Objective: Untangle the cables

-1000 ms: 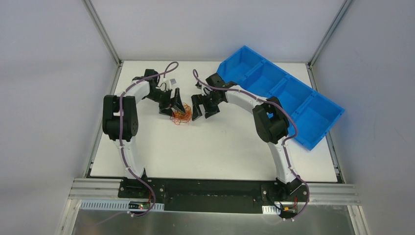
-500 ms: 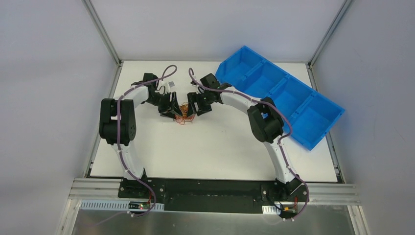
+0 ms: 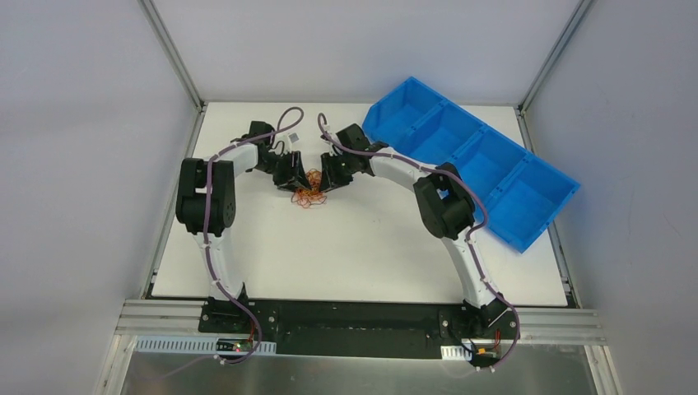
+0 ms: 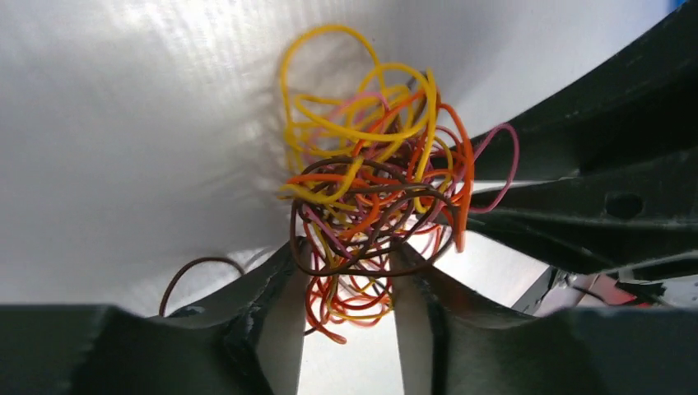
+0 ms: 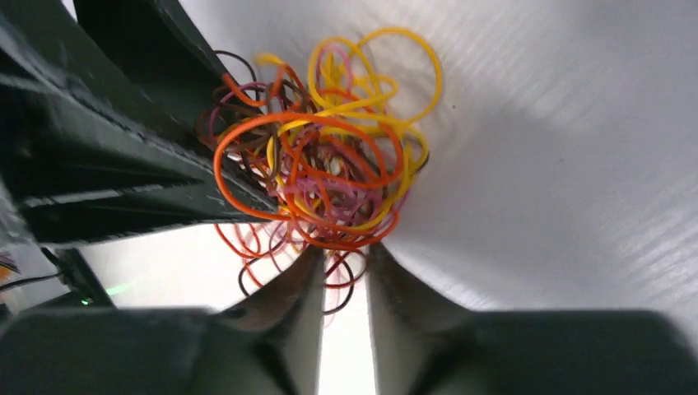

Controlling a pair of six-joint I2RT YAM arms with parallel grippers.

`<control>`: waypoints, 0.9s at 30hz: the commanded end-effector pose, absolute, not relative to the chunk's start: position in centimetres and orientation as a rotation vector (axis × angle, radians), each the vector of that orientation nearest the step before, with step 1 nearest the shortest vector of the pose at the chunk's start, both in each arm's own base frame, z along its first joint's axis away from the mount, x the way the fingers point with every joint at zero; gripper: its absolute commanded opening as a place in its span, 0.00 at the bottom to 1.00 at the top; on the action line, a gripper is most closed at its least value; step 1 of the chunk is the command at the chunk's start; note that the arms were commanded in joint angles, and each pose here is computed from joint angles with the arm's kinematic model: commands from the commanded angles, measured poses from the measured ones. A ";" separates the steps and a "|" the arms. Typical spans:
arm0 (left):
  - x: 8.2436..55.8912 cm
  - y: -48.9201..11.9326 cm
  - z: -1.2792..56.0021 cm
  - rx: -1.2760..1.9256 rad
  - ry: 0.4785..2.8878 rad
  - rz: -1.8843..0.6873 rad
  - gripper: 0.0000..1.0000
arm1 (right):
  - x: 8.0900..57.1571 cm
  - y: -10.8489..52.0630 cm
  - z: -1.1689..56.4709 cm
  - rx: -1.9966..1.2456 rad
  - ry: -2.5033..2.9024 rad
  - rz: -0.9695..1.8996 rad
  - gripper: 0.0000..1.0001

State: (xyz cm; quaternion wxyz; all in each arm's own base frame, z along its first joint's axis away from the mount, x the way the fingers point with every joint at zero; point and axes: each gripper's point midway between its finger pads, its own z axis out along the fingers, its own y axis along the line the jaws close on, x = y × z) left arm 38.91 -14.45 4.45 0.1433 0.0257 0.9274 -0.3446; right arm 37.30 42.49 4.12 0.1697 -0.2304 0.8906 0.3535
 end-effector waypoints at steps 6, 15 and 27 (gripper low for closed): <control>37.3 -13.7 9.2 0.057 2.559 -1.006 0.00 | 37.0 35.3 5.4 -0.622 2.607 0.914 0.00; 34.9 -4.9 14.3 -0.082 2.506 -0.763 0.00 | 35.2 22.8 7.6 -0.577 2.678 0.658 0.00; 33.7 -5.1 24.4 0.086 2.277 -0.829 0.00 | 29.6 16.1 11.0 -0.680 2.694 0.661 0.00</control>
